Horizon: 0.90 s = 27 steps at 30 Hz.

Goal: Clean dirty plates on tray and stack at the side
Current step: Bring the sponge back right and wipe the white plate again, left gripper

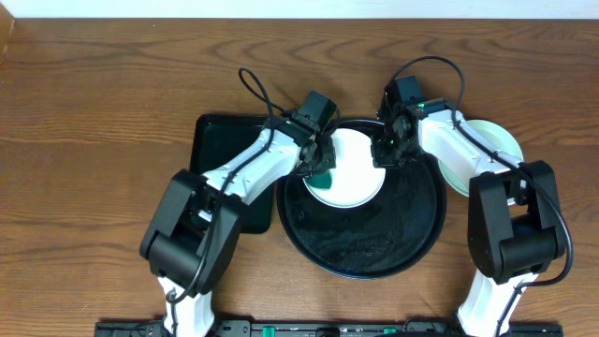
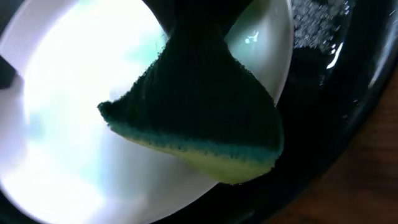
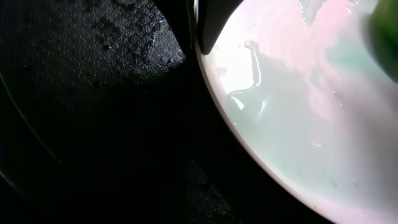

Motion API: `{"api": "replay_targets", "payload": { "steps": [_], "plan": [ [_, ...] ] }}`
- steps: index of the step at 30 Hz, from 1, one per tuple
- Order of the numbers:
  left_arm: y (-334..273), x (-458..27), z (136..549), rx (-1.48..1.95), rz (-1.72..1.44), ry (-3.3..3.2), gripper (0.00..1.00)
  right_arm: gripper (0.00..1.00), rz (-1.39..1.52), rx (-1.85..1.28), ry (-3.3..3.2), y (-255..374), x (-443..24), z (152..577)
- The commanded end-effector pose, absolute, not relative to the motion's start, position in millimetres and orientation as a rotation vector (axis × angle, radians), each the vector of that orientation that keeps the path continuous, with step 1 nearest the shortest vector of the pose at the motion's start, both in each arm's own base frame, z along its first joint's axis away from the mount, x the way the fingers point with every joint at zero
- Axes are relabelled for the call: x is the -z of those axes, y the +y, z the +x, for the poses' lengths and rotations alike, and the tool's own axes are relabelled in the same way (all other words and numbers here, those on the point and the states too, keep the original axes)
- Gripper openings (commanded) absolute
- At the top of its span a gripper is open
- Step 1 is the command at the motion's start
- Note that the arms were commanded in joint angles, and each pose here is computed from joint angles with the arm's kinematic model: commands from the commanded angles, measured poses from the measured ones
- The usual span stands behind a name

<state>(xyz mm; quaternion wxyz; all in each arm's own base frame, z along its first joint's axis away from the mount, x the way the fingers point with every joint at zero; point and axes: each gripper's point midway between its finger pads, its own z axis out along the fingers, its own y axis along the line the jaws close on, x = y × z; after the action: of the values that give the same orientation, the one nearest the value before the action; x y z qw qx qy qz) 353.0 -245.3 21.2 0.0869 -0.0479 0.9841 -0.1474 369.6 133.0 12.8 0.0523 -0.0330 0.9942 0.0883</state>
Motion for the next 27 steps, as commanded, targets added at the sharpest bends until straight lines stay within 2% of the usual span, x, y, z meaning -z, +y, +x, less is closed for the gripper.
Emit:
{"api": "replay_targets", "payload": {
  "steps": [1, 6, 11, 20, 27],
  "plan": [
    [-248, -8, 356, 0.392, -0.141, 2.942, 0.07, 0.01, -0.162, -0.35, 3.032, 152, -13, 361],
    [-258, 11, 342, 0.404, -0.124, 3.005, 0.07, 0.01, -0.162, -0.35, 3.032, 152, -13, 362],
    [-274, 11, 335, 0.528, -0.098, 3.034, 0.07, 0.01, -0.162, -0.35, 3.032, 152, -13, 362],
    [-325, -17, 329, 1.002, -0.036, 2.994, 0.07, 0.01, -0.162, -0.35, 3.032, 152, -13, 362],
    [-325, -60, 354, 0.993, -0.028, 2.877, 0.07, 0.01, -0.162, -0.35, 3.032, 152, -13, 361]
  ]
}}
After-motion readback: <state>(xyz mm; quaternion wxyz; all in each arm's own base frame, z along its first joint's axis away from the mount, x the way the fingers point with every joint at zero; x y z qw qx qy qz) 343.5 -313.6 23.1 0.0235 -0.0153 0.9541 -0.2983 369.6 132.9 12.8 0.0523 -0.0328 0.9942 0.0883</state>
